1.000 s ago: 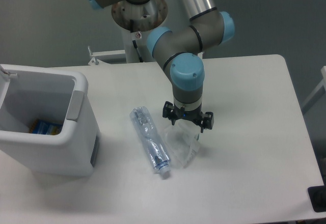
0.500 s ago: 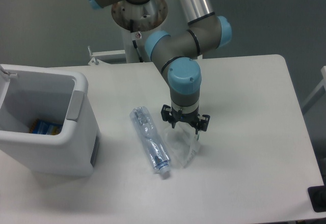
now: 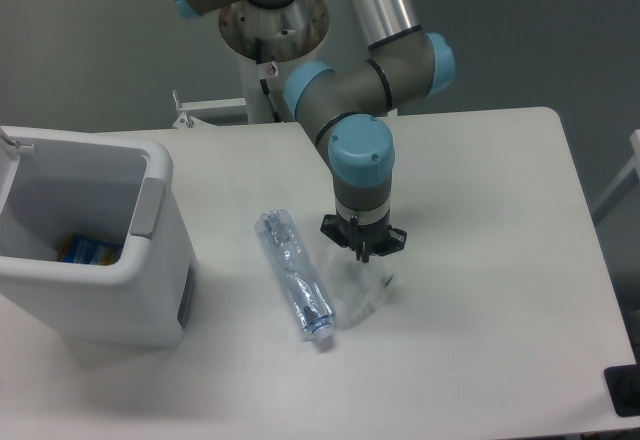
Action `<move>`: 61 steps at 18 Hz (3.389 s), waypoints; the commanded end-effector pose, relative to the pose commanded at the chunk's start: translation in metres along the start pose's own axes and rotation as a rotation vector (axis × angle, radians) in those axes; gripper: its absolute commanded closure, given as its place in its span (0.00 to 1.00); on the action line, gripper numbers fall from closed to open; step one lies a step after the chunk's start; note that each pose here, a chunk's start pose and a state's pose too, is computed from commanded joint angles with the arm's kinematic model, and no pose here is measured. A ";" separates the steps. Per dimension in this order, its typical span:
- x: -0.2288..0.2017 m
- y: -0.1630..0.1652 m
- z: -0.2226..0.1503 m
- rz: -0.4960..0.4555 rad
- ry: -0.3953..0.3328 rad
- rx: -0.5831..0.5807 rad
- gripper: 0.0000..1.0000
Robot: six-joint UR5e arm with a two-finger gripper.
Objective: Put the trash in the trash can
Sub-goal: 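Lower the open gripper onto the clear plastic wrapper and close it, then lift the wrapper and carry it over the white trash bin, then open the gripper to drop the wrapper into the bin, rise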
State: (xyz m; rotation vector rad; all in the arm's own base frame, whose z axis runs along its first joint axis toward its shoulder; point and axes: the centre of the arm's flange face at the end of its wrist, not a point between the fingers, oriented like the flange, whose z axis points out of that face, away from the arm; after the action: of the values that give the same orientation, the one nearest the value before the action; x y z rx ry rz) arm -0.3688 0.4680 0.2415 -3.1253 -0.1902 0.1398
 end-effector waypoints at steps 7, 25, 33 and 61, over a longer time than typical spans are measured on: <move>-0.002 -0.002 -0.006 -0.002 -0.006 0.011 0.99; -0.048 -0.055 -0.089 -0.417 0.177 0.355 0.97; -0.024 -0.054 -0.163 -0.461 0.252 0.501 0.98; 0.181 -0.021 -0.310 -0.221 0.446 0.714 0.73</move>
State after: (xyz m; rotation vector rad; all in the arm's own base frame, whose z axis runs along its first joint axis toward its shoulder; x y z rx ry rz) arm -0.1650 0.5103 0.5348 -2.3293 -0.3739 -0.3965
